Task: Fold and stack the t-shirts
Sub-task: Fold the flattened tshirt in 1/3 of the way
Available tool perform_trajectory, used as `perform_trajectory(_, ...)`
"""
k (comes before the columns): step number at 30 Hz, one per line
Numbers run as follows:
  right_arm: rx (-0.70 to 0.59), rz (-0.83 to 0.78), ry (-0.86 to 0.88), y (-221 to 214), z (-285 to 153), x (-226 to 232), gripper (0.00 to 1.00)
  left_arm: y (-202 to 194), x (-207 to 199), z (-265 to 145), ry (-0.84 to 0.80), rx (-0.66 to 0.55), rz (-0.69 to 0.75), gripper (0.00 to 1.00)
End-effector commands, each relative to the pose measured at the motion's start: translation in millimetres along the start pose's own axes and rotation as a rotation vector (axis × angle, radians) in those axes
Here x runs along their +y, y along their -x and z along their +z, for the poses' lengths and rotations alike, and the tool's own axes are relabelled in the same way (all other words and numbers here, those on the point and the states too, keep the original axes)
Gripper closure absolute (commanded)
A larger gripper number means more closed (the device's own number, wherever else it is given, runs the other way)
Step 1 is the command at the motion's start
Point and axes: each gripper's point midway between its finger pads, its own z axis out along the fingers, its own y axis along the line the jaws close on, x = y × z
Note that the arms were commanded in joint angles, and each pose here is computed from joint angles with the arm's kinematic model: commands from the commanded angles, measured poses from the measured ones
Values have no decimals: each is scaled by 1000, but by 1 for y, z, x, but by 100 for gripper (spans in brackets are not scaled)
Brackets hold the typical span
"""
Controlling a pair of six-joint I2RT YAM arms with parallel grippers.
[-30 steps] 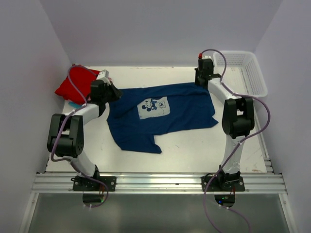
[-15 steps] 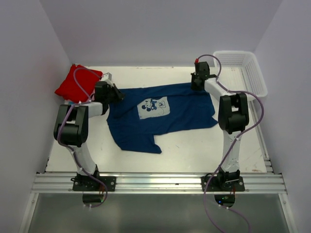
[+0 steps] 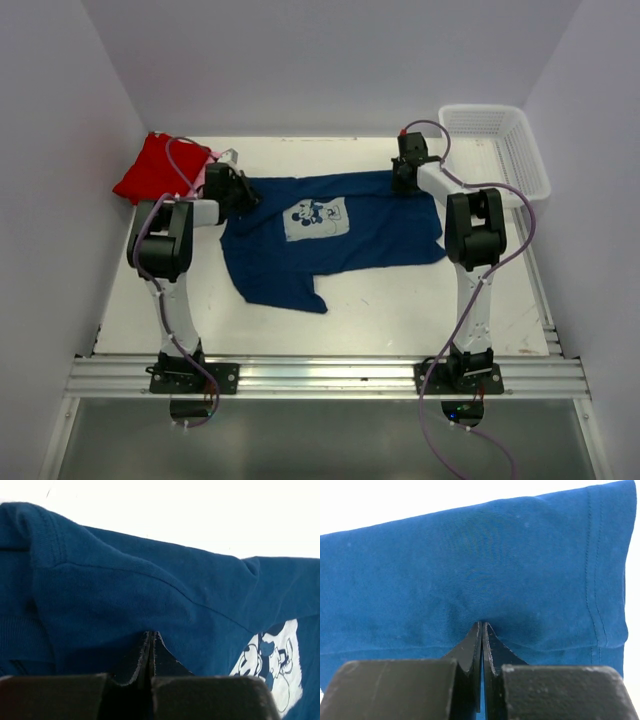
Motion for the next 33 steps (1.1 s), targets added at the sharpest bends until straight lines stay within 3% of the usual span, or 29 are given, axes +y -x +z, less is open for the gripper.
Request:
perform_trajectory(1, -29, 12, -22, 15, -7, -2, 100, 3, 0, 21, -6, 29, 0, 100)
perform_trajectory(11, -27, 33, -67, 28, 9, -17, 100, 51, -19, 78, -77, 24, 9, 100)
perform_trajectory(16, -29, 45, -71, 36, 16, -17, 100, 73, -34, 83, -145, -8, 12, 100)
perform_trajectory(22, -114, 76, -50, 52, 1, -15, 100, 108, -75, 34, -273, -159, 56, 100)
perform_trajectory(23, -175, 89, -28, 69, -20, -13, 100, 127, -94, 11, -306, -211, 82, 100)
perform_trajectory(24, -173, 91, -24, 60, -22, -13, 100, 126, -96, 1, -309, -226, 100, 100)
perform_trajectory(26, -315, 117, 16, 93, -59, -9, 100, 147, -122, -37, -339, -298, 169, 100)
perform_trajectory(29, -363, 131, 92, 93, -86, -1, 100, 146, -138, -82, -338, -332, 223, 100)
perform_trajectory(33, -317, 82, 207, 65, -133, 25, 100, 95, -132, -113, -295, -222, 210, 92)
